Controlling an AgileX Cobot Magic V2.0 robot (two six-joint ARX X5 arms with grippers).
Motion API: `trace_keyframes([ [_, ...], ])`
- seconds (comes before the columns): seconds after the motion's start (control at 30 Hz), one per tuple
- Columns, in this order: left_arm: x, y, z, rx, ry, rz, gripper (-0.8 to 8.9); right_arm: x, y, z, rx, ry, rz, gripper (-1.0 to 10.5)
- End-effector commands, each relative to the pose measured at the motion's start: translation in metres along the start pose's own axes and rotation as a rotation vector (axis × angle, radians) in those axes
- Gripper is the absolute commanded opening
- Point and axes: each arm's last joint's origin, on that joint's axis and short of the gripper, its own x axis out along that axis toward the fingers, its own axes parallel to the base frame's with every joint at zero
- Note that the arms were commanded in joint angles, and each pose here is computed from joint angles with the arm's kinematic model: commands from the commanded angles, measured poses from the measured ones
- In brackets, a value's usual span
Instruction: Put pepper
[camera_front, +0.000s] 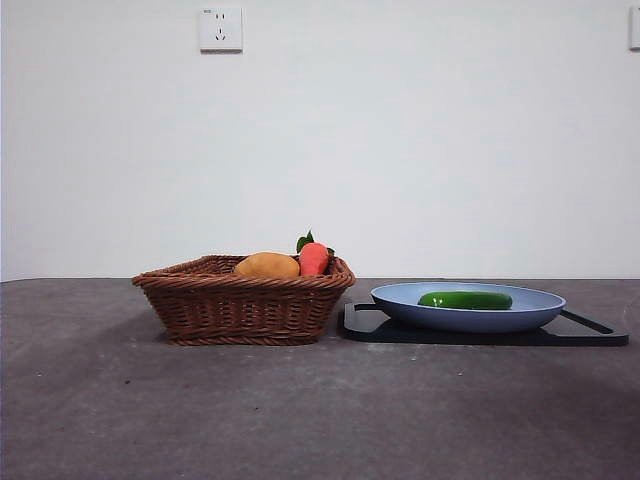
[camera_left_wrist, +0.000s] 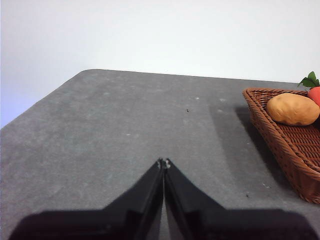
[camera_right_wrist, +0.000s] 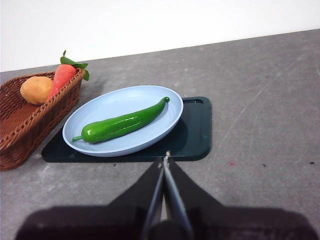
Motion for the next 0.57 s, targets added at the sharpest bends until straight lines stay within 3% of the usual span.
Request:
trace_keyframes([
  [0.03, 0.0007, 0.0005, -0.0021, -0.007, -0.005, 0.003, 0.08, 0.0004, -0.0004, -0.0028, 0.021, 0.013, -0.004, 0.1],
  [0.57, 0.0007, 0.0005, -0.0021, -0.007, -0.005, 0.003, 0.08, 0.0004, -0.0003, -0.0026, 0.025, 0.012, -0.003, 0.1],
])
